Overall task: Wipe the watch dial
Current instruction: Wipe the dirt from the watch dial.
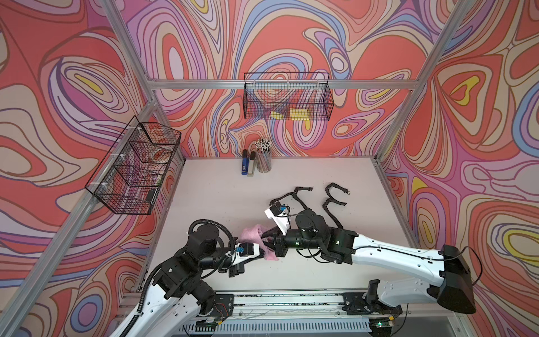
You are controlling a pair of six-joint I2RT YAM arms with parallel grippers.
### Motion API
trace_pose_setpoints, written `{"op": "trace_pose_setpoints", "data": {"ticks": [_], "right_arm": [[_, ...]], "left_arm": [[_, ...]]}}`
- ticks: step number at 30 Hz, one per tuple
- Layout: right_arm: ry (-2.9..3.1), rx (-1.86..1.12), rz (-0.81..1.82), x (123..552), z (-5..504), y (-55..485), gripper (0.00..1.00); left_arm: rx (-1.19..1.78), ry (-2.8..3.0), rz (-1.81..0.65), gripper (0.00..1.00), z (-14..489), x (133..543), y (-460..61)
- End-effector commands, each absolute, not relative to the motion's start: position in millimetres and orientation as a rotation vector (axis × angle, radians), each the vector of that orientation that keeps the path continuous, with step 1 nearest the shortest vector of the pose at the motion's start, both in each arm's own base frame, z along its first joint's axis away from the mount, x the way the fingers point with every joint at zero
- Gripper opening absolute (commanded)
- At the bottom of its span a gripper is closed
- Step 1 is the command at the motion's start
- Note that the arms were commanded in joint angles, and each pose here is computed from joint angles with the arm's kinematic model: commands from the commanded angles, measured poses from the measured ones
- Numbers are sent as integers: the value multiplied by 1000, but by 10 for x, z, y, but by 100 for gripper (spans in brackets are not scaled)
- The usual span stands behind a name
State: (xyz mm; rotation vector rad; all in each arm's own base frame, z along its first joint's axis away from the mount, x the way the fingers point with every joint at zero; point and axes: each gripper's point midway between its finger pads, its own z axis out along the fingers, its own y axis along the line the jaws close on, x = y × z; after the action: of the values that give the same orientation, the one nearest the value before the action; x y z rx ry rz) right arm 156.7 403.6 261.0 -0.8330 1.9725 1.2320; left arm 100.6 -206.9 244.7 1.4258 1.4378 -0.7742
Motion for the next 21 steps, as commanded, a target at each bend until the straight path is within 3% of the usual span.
{"op": "trace_pose_setpoints", "data": {"ticks": [1,10,16,21], "right_arm": [[2037,-863,1205,1538,2460,4054,0],[1959,-944,1269,1165,2721,3975,0],[2159,-780,876,1609,2363,3495,0],[2164,-676,722,1837,2445,3191,0]], "left_arm": [[1375,1271,-742,0,2859,1022,-2108],[1378,1314,-741,0,2814,1099,-2140],[1394,1309,-739,0,2824,1086,-2142],[1419,1332,-758,0,2787,1023,-2119]]}}
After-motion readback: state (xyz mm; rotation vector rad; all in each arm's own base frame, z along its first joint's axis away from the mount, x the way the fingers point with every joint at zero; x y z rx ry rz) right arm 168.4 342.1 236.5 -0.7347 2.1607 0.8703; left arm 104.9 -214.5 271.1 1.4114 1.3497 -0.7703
